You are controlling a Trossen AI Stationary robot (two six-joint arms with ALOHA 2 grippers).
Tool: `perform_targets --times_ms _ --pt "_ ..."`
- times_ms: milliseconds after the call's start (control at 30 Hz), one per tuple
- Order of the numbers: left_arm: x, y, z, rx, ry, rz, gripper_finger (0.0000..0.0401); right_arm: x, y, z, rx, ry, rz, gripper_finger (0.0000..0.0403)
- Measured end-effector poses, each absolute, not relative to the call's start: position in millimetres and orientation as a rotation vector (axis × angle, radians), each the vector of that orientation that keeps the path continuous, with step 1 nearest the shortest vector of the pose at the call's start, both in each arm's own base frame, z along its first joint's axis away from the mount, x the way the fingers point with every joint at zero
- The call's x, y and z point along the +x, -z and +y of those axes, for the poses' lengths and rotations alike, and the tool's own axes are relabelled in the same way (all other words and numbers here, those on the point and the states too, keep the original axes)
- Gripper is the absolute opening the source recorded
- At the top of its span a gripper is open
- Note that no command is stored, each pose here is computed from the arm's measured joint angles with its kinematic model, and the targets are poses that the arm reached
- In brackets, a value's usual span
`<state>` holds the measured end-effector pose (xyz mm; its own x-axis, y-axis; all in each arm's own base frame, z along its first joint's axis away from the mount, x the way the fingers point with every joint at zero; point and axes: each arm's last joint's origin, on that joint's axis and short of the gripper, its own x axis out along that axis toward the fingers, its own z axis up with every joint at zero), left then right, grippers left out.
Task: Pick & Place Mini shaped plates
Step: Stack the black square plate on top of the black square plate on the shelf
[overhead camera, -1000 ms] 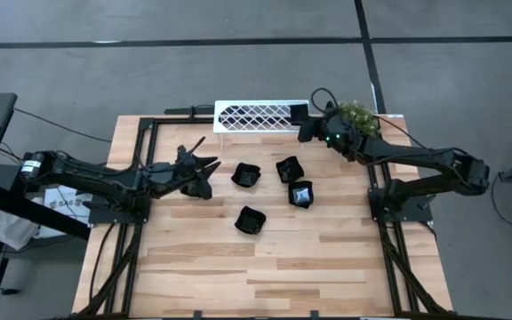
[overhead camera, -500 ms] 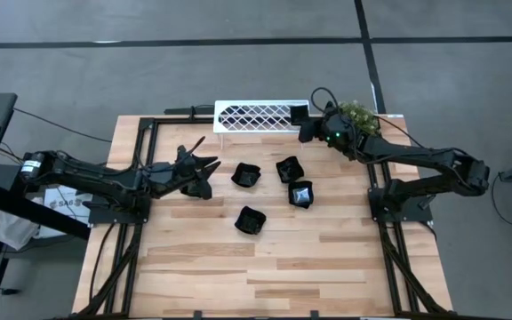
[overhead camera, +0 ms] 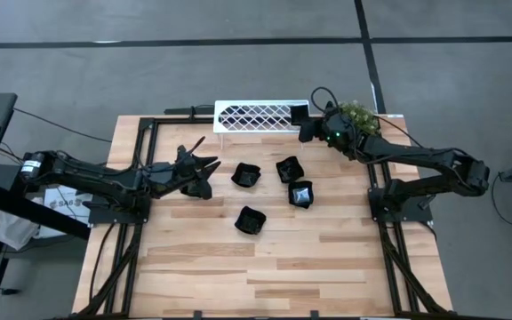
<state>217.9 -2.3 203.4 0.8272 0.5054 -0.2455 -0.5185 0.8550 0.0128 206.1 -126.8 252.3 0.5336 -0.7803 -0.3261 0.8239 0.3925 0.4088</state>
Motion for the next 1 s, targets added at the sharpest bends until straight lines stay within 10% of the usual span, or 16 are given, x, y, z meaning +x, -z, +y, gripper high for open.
perform_targets --times_ms 1000 --pt "218.2 -204.1 -2.4 -0.058 -0.543 0.237 0.0088 201.3 -251.7 -139.2 0.574 0.974 0.104 0.0002"
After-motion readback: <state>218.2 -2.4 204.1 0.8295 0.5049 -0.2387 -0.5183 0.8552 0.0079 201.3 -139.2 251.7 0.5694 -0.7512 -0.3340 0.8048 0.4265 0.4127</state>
